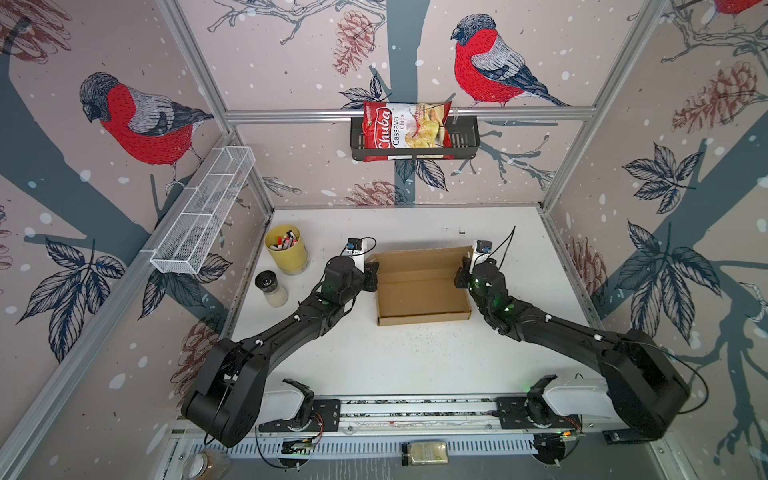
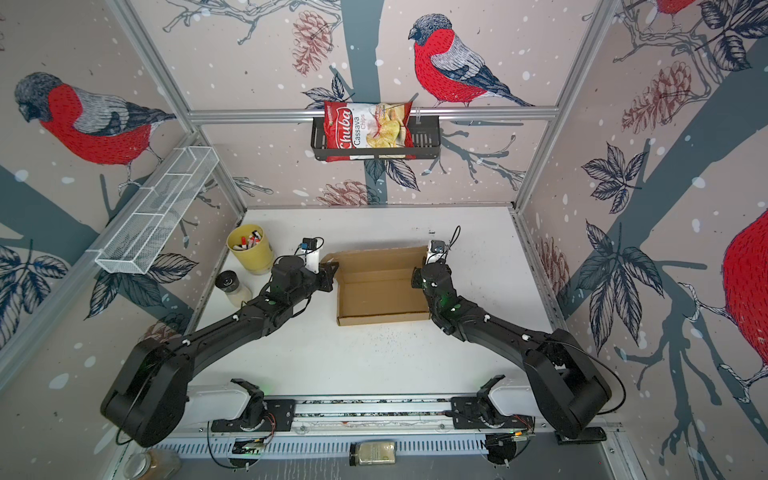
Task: Fold the paper box
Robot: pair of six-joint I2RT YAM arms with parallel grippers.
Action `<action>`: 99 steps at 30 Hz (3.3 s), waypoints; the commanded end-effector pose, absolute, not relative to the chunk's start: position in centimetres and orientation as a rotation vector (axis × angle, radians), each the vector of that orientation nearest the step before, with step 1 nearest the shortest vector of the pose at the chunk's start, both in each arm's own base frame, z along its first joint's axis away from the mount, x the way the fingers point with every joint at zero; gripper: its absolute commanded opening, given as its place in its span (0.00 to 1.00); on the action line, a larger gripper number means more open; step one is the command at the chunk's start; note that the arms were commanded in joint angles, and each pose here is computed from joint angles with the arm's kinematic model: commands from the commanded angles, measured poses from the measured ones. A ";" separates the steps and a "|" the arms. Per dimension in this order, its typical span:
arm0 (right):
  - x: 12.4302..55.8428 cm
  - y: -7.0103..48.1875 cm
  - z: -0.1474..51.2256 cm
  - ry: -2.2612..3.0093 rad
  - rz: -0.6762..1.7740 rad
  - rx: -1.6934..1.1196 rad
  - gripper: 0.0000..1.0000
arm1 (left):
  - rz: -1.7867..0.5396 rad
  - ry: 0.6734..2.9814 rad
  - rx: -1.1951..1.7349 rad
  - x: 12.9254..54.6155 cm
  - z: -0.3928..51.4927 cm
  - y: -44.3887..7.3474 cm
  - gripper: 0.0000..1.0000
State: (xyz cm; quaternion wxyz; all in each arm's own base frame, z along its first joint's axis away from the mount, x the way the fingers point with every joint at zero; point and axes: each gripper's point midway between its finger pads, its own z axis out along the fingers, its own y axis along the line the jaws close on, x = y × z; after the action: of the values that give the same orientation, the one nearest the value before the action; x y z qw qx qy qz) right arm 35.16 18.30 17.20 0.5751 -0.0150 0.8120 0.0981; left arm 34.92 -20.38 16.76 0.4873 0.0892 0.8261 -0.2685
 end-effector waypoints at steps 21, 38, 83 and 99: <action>34.2 18.4 17.2 1.886 0.274 -0.008 0.00 | -0.702 1.938 0.339 33.8 17.2 -22.6 0.02; 35.4 15.8 18.0 1.794 0.273 0.123 0.00 | -0.693 1.821 0.455 34.9 17.6 -26.1 0.03; 27.9 15.6 16.4 1.943 0.588 -0.118 0.75 | -0.349 1.637 0.464 33.0 16.4 -23.4 0.04; 24.8 15.4 20.0 1.985 0.724 -0.035 0.79 | -0.303 1.560 0.475 31.9 16.1 -22.1 0.05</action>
State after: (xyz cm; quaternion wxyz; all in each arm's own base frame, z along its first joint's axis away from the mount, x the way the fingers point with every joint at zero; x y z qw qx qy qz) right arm 25.14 15.92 20.13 0.5125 -0.0432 0.8041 0.2980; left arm 31.90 -22.47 14.95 0.6512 0.2153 0.7138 -0.1417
